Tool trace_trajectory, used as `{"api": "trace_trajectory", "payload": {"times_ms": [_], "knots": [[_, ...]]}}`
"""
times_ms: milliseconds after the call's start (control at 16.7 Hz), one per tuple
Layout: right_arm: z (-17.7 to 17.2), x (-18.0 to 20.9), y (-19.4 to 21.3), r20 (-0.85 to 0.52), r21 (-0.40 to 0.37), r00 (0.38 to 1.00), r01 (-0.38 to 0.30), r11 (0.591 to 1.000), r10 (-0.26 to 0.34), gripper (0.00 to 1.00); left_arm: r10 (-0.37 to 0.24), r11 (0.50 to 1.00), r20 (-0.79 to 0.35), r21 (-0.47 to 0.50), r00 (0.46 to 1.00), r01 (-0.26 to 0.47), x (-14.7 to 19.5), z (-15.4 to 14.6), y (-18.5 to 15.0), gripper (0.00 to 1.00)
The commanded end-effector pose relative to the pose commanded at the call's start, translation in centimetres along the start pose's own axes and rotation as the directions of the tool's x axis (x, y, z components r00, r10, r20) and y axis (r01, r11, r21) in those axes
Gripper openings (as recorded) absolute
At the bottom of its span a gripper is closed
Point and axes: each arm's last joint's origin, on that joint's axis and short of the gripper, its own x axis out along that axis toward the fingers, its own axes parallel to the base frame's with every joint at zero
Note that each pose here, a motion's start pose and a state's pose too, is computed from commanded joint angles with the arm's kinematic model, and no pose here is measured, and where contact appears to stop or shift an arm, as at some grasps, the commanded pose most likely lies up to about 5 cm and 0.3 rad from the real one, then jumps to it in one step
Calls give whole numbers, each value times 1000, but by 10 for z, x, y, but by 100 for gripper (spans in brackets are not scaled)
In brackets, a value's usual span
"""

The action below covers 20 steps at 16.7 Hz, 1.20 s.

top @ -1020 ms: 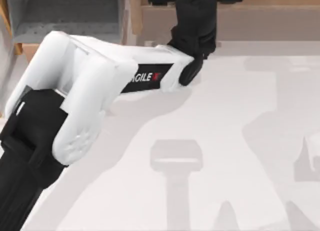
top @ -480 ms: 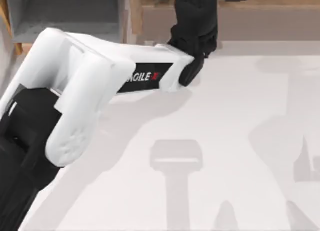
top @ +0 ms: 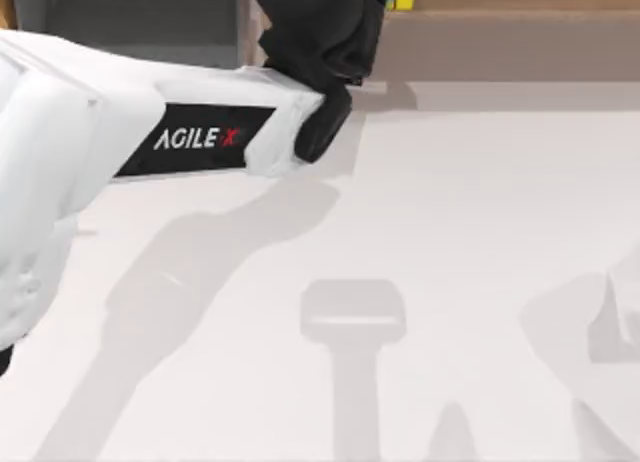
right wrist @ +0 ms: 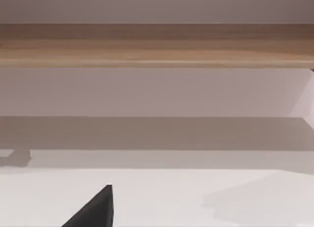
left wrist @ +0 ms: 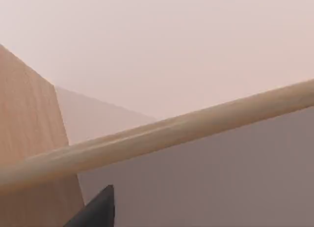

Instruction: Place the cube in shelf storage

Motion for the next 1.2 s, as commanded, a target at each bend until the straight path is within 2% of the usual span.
{"api": "trace_trajectory", "payload": {"times_ms": [180,360,480,660,780,960,1080,1200], "knots": [[0,0,0,0,0,1000,0,1000,0,100,6,985,97,173,995,-23,-9,7,62,100],[0,0,0,0,0,1000,0,1000,0,100,36,914,149,395,988,-93,-26,-3,141,100],[0,0,0,0,0,1000,0,1000,0,100,62,822,156,552,986,-139,-46,-15,197,100],[0,0,0,0,0,1000,0,1000,0,100,107,626,120,764,987,-160,-91,-36,277,100],[0,0,0,0,0,1000,0,1000,0,100,142,480,65,868,988,-126,-129,-49,322,100],[0,0,0,0,0,1000,0,1000,0,100,198,294,-52,956,979,-8,-192,-68,371,100],[0,0,0,0,0,1000,0,1000,0,100,228,215,-144,972,963,95,-233,-79,390,100],[0,0,0,0,0,1000,0,1000,0,100,239,182,-237,964,942,196,-268,-92,400,100]]}}
